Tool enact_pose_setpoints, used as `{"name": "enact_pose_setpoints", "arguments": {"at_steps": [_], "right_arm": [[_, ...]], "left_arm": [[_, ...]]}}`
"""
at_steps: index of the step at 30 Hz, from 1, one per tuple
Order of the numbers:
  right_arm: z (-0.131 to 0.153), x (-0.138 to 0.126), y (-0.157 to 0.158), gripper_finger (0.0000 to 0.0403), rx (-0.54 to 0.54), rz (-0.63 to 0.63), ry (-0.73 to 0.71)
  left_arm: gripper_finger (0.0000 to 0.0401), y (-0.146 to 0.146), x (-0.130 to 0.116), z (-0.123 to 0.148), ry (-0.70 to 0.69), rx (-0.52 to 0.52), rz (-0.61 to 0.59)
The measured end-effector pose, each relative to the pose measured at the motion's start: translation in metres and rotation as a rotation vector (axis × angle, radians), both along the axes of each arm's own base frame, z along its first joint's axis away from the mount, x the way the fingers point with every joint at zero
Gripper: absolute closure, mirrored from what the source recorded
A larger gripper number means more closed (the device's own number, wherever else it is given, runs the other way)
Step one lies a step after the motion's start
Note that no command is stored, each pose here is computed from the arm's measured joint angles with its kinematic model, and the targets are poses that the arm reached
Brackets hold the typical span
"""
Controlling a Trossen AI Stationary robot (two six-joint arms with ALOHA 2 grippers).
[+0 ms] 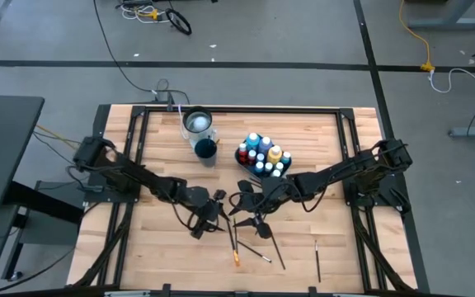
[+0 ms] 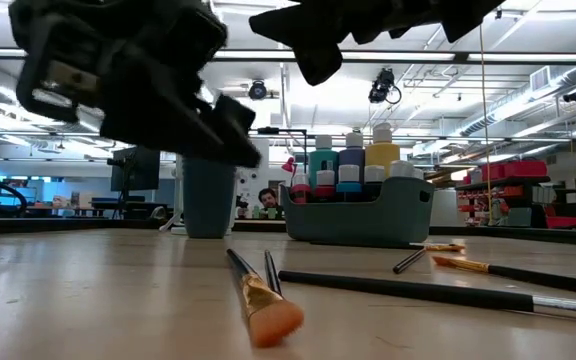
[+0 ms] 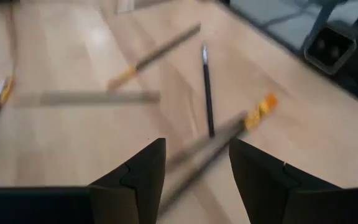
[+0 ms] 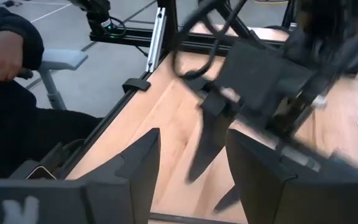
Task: Pick & Place Paint Supplies
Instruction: Put the gold paint brush into the blue cup
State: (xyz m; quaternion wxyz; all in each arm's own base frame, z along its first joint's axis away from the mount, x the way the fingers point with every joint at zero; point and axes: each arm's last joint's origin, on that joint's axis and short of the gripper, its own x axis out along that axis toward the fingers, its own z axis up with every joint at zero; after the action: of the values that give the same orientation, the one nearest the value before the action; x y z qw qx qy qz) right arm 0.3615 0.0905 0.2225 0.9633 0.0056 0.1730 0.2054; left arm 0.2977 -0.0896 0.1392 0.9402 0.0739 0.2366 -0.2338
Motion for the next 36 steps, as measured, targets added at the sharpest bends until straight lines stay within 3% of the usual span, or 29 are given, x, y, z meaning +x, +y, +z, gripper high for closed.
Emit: {"name": "enact_pose_setpoints", "arguments": {"at_steps": [12, 22, 36], "right_arm": [[-0.001, 0.0, 0.001, 0.0217, -0.018, -0.032, 0.006], [0.001, 0.001, 0.001, 0.0217, -0.01, -0.038, -0.021], [0.002, 0.001, 0.001, 0.0217, -0.008, -0.038, -0.035]], "left_arm": [[0.0213, -0.01, 0.03, -0.045, 0.105, -0.012, -0.069], [0.0218, -0.01, 0.025, -0.06, 0.164, 0.045, -0.109], [0.0323, -0.01, 0.025, -0.062, 0.161, 0.042, -0.116]]}}
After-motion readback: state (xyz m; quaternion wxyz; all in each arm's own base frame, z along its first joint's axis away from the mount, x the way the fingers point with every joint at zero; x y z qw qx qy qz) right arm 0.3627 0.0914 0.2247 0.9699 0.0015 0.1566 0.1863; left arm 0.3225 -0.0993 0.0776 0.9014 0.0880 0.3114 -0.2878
